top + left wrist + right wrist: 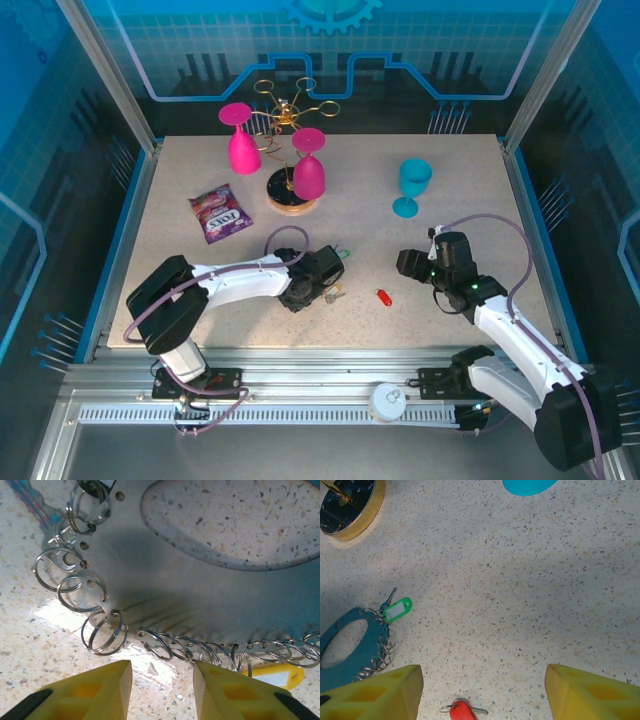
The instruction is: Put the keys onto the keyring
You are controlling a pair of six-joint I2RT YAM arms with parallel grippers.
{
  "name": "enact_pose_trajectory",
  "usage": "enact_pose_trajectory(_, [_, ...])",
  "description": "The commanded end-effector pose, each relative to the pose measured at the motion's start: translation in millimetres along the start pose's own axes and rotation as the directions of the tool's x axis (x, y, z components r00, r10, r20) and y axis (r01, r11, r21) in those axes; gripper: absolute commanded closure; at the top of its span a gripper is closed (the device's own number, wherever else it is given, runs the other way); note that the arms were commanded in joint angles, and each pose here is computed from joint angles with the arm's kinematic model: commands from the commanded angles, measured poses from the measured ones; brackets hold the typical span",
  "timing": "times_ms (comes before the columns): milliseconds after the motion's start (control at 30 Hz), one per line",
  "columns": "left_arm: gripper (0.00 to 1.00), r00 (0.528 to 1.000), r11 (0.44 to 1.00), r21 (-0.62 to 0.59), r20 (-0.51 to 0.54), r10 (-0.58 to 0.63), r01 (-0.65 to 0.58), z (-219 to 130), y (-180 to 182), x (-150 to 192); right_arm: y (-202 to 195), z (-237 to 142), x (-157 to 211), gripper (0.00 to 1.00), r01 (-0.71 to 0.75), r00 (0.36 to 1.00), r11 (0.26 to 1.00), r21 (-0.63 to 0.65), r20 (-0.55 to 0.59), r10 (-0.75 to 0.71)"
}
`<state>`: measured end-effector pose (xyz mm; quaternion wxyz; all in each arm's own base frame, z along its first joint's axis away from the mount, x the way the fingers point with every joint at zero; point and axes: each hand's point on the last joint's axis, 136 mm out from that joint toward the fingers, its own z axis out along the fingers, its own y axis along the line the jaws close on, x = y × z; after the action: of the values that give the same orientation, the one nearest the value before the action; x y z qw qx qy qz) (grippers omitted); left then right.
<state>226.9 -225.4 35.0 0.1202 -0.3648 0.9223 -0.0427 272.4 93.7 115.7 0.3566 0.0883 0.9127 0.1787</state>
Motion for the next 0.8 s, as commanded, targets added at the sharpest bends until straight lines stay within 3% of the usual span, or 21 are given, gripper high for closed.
enact_pose_trajectory(0, [0.64,1.0,1.0,-0.012,-0.019,-0.001,0.001,6,-1,1,5,-3,-4,0.34,-0.002,1.0,1.0,-0.01,0.022,0.003])
enact_pose_trajectory(567, [0.73,1.0,0.997,-0.074,-0.006,0.004,-0.005,18,12,0,4,-5,-3,0.35,-0.005,1.0,1.0,-0.014,0.023,0.005])
enact_pose_trajectory(767, [0.71,0.999,0.997,-0.065,0.016,0.048,-0.047,8,9,-4,4,-7,-3,0.35,-0.006,1.0,1.0,-0.012,0.027,0.006])
